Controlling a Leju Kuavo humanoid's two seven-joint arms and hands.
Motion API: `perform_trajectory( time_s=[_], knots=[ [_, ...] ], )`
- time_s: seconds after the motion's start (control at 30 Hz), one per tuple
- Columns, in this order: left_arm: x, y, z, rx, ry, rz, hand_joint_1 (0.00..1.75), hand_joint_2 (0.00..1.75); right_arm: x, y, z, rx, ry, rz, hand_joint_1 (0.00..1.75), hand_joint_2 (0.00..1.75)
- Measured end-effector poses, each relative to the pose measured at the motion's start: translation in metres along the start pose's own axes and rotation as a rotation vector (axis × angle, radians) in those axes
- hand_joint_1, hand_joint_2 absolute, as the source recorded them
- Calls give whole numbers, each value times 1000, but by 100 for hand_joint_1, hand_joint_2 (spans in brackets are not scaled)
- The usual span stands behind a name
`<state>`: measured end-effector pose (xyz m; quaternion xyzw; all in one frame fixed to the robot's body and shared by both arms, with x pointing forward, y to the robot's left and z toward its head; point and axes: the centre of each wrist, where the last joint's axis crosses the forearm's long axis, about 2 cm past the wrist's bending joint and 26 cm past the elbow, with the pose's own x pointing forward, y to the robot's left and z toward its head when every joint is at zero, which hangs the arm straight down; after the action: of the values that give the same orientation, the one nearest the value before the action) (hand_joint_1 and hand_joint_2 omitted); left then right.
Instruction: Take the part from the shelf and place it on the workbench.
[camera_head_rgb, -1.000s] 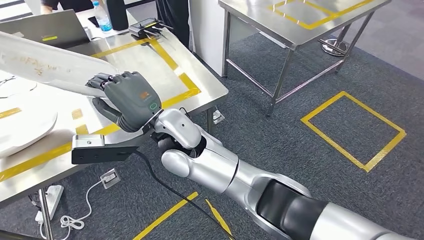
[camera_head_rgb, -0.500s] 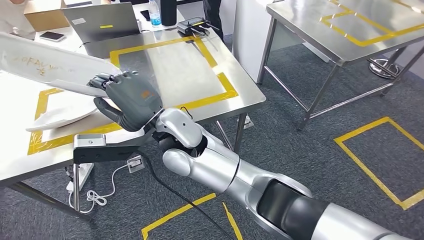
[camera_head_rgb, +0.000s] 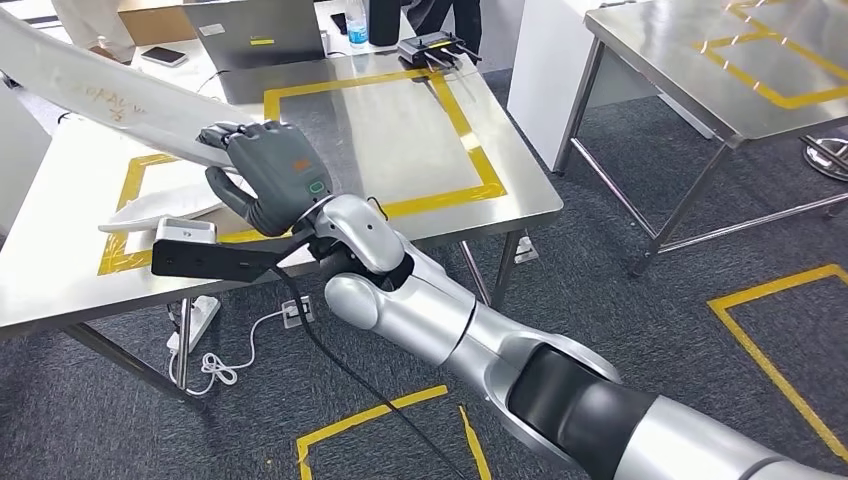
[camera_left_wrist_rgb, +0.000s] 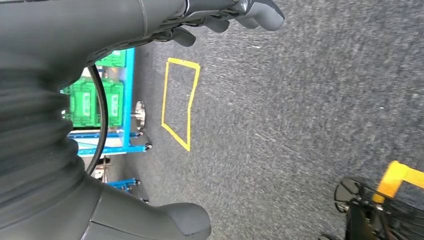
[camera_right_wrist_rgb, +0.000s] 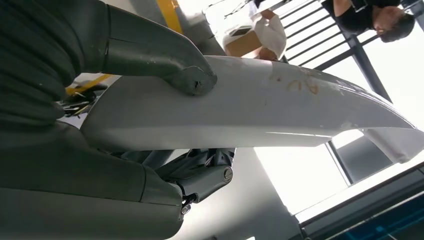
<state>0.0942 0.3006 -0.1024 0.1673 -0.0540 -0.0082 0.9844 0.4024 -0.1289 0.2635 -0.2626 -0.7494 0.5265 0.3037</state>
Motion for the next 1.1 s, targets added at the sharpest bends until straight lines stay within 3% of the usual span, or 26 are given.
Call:
perform_trajectory(
  time_s=[0.33,0.47,1.1],
  knots=[
    [7,-1,1,1,-12,-12,0,175,-54,-14,-23,88,209,45,175,175],
    [8,-1,1,-1,-15,-12,0,175,-72,-3,-18,157,296,35,175,175],
    [2,0,0,2,-13,-7,0,175,-92,9,-9,265,430,10,175,175]
  ],
)
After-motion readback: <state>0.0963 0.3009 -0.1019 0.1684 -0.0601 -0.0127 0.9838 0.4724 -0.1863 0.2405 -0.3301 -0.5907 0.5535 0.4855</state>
